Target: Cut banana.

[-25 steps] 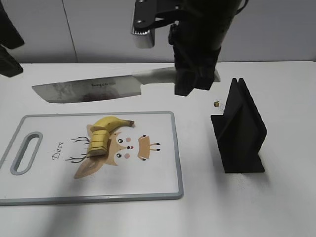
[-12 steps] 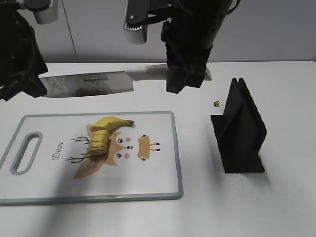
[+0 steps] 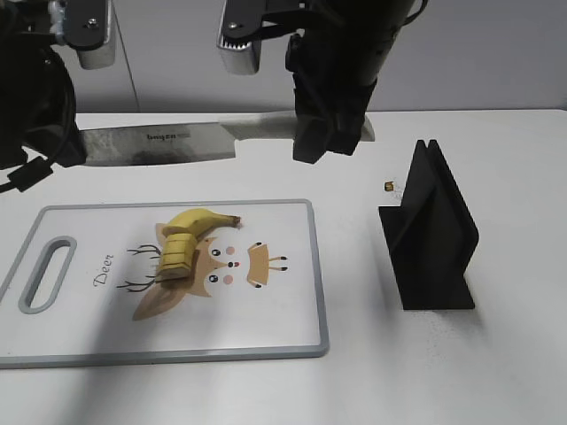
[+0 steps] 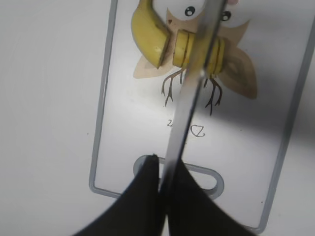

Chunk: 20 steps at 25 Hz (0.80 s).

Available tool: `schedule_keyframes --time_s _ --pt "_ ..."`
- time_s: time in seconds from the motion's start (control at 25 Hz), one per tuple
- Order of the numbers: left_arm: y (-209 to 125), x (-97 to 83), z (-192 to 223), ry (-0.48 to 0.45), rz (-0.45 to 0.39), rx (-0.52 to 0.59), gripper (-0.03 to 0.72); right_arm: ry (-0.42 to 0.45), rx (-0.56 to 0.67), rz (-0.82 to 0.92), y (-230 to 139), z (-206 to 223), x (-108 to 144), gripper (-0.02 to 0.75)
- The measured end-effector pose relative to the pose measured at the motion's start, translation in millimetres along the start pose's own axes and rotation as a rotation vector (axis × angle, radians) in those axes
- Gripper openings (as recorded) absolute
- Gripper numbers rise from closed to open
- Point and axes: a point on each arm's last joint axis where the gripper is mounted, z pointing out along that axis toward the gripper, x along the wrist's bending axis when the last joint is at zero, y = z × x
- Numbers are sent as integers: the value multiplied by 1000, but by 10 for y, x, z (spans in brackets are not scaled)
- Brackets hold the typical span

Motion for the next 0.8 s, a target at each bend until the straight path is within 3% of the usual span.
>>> schedule_keyframes --time_s 0.12,0.48,0.8 --pt "-2 11 3 10 21 2 8 -10 -1 -1 1 11 -13 157" --pt "-15 169 281 44 53 32 7 50 82 200 -55 447 -85 168" --pt "-55 290 782 -12 49 67 8 101 186 255 -170 981 -140 173"
